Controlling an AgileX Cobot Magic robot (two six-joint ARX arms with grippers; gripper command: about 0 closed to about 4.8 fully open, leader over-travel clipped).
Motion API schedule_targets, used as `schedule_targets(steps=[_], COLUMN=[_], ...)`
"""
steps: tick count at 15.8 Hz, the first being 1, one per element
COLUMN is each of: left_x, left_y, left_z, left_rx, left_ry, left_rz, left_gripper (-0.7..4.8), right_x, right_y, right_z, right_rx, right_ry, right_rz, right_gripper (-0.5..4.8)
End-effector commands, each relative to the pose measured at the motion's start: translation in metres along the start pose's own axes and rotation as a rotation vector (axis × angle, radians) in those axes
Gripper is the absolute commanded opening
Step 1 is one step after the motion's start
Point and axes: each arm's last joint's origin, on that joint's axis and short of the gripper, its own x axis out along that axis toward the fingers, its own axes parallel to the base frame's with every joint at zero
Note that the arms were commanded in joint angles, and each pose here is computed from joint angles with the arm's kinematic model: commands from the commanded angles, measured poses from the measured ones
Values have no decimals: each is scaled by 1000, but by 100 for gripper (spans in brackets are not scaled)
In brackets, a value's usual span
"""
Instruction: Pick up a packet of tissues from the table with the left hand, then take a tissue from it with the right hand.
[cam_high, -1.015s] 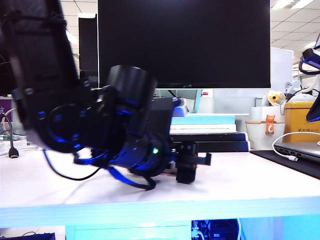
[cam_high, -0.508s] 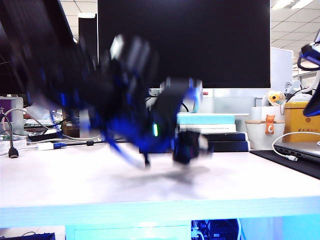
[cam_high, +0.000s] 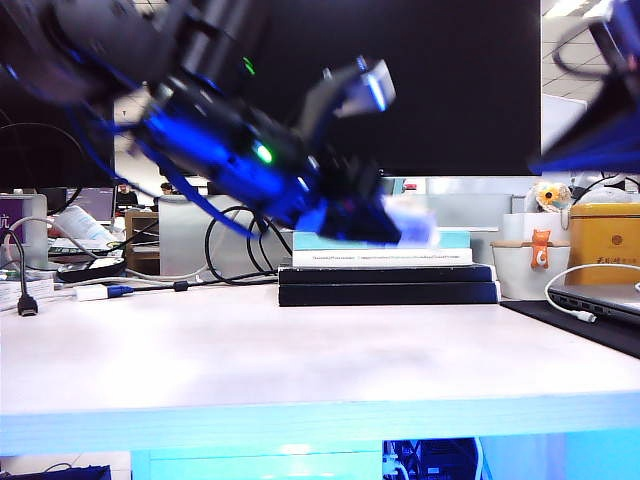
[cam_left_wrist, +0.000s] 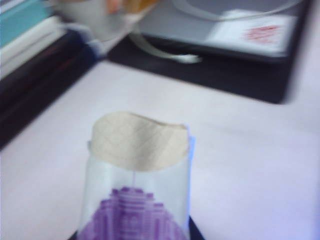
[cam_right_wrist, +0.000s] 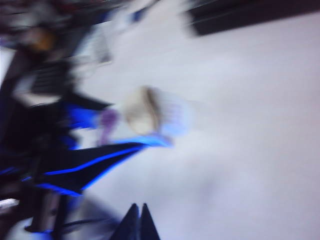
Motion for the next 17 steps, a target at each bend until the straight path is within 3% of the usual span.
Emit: schedule_targets(steps=[1,2,4,8,14,17], left_x=[-13,-17,-18,-19,-21,-20], left_y=[-1,-3,-6,-8,-7,-7], left_z=[12,14,14,13,24,24], left_rx=[44,56,51,48,67,66], left_ry=[-76,-113,-137,-149,-256,-254], left_rz=[-221,-338,-443,-511,-553,-551], left_gripper=[178,178,178,178,178,178], right_x=[-1,-1,-2,-3,1,2], right_y=[4,7,12,15,10,8], right_z=[5,8,10,9,5,5], right_rx=[49,77,103,153,190,197], right_ry=[-11,-3,23,94,122,124], right_rz=[72,140,242,354,345,340], right_gripper=[73,99,100,101,107,107])
